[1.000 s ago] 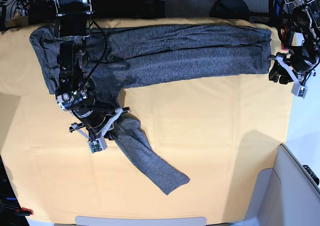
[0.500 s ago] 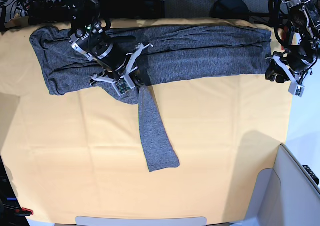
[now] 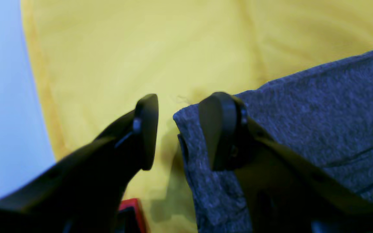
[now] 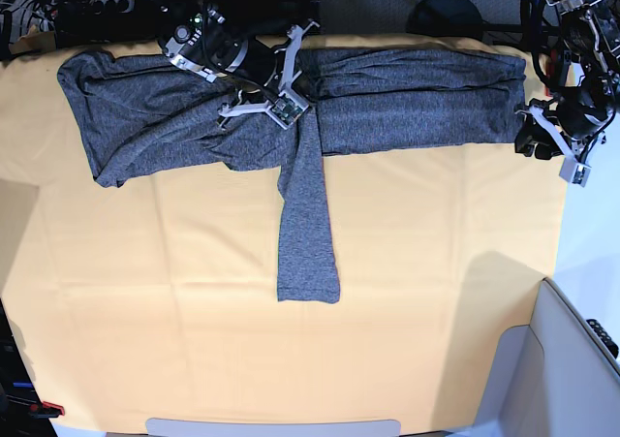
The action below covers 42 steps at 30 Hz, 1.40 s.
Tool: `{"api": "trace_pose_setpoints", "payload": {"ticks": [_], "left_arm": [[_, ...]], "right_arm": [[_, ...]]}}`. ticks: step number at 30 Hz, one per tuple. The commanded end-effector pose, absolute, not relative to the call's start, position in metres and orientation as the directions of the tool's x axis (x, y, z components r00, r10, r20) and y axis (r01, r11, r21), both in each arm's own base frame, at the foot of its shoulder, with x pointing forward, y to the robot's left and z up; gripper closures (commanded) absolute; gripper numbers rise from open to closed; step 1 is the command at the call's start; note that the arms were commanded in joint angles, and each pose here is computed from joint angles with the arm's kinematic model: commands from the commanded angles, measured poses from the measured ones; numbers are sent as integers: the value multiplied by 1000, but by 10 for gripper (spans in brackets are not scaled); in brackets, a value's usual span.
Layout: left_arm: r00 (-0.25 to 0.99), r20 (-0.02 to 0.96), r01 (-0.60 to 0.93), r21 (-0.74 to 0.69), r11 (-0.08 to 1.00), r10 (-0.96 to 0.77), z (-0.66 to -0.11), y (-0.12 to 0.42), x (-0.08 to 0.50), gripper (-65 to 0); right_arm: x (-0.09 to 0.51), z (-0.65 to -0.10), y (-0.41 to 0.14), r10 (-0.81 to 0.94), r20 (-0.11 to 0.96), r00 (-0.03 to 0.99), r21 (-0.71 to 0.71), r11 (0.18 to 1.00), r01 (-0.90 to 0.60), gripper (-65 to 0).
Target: Fold the T-shirt properly
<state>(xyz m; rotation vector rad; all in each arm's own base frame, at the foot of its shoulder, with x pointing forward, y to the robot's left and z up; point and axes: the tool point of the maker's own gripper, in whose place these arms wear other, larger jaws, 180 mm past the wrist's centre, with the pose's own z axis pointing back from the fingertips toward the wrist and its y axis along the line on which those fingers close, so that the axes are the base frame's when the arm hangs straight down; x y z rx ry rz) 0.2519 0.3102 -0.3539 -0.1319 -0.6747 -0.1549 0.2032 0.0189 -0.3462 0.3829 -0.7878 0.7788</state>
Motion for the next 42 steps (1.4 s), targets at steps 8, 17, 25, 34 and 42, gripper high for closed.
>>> {"api": "trace_pose_setpoints", "payload": {"ticks": [8, 17, 25, 34, 42], "left_arm": [[743, 662, 188, -65, 980, -99, -344, 310, 259, -234], [745, 661, 186, -76, 979, -90, -346, 307, 258, -234], [748, 657, 188, -77, 979, -91, -347, 306, 257, -234], [750, 656, 187, -78, 979, -91, -348, 306, 257, -235], [748, 657, 188, -77, 979, -91, -347, 306, 257, -236]], "right_arm": [[192, -350, 10, 494, 743, 451, 26, 653, -757, -5], [201, -344, 13, 483, 759, 435, 15, 656, -755, -368], [299, -280, 7, 250, 893, 374, 15, 814, -580, -413], [413, -337, -60, -162, 795, 585, 316, 934, -170, -413], [446, -391, -55, -373, 692, 619, 457, 889, 25, -413]]}}
